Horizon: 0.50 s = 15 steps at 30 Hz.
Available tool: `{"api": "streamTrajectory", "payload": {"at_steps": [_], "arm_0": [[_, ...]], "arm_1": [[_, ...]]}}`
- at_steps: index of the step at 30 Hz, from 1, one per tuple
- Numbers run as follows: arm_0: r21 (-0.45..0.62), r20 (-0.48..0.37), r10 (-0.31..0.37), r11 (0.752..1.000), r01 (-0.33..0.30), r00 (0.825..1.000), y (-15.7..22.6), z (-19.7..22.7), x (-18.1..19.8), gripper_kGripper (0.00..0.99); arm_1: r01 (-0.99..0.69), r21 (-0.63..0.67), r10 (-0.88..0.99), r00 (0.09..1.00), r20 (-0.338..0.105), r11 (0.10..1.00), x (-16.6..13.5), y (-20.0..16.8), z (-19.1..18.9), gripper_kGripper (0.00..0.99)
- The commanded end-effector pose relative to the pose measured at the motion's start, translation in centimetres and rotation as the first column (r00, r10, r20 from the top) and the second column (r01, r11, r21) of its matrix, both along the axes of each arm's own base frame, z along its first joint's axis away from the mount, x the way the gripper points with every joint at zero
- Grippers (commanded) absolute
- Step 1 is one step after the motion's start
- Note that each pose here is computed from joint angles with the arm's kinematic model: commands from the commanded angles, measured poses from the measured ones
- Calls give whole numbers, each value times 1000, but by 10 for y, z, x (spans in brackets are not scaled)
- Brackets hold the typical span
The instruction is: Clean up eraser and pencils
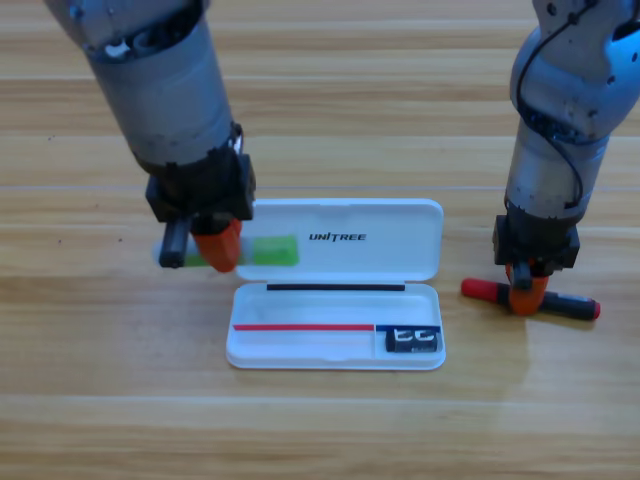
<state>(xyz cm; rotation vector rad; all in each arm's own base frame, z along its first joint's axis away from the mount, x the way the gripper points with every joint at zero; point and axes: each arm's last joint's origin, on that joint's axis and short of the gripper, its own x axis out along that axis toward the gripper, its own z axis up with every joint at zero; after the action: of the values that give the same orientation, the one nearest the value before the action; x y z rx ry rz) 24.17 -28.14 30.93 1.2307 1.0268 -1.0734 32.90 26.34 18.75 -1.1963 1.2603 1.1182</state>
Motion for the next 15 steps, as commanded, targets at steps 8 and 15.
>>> {"api": "streamTrajectory", "payload": {"at_steps": [8,15], "arm_0": [[43,-54,-52,998,54,997,-43,-43,-2,0],[55,-65,-51,997,55,997,-56,-66,3,0]], "arm_1": [[10,-96,-20,994,-105,995,0,-18,-47,0],[11,-88,-20,995,-97,996,0,-18,-43,0]]}}
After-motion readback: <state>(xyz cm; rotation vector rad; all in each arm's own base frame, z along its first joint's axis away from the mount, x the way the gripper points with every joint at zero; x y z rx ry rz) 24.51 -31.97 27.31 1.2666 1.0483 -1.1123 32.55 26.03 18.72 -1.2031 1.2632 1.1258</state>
